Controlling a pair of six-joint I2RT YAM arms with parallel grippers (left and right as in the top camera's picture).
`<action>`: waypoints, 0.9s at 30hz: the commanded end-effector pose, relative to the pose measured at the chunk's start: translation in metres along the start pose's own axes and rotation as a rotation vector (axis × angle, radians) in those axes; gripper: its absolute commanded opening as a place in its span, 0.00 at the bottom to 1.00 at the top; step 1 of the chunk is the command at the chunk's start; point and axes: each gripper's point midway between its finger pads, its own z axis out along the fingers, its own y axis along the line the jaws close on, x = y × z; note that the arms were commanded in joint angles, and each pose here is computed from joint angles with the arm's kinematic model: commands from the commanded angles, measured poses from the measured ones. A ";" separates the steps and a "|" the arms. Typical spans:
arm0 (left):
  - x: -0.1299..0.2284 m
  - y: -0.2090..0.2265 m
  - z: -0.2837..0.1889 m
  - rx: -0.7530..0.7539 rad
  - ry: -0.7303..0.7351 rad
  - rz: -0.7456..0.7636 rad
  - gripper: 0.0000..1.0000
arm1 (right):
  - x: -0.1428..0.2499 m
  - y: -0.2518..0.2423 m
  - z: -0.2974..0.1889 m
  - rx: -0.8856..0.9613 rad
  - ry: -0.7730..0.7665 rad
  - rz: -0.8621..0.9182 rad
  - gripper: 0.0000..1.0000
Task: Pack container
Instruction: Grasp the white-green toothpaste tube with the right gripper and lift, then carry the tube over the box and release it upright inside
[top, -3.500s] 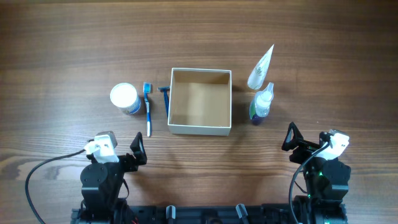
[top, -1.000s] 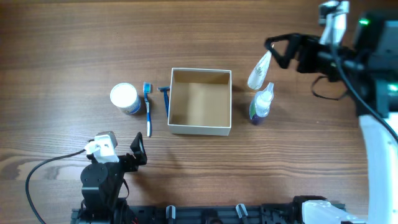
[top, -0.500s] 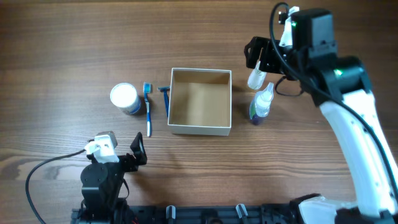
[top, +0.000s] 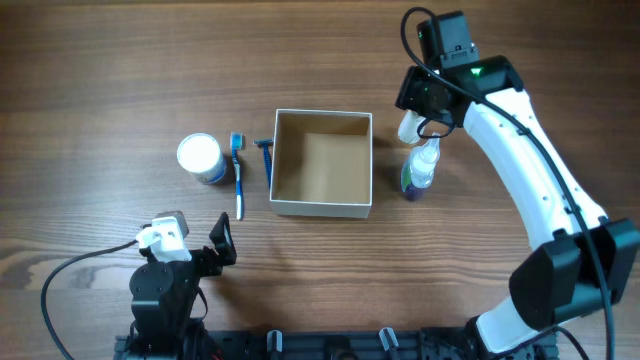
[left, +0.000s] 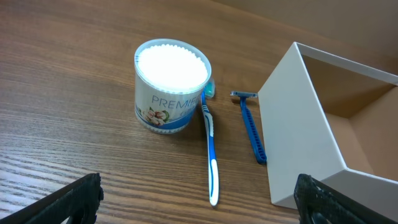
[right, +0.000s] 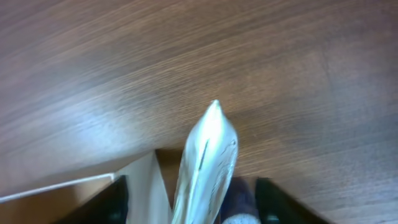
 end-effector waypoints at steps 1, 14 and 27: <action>-0.001 -0.002 0.000 0.008 -0.007 -0.003 1.00 | -0.008 -0.004 -0.001 0.033 -0.034 0.022 0.38; -0.001 -0.002 0.000 0.008 -0.007 -0.003 1.00 | -0.032 0.005 -0.046 -0.036 -0.161 -0.170 0.04; -0.001 -0.002 0.000 0.008 -0.007 -0.003 1.00 | -0.041 0.036 -0.211 -0.356 -0.453 -0.270 0.04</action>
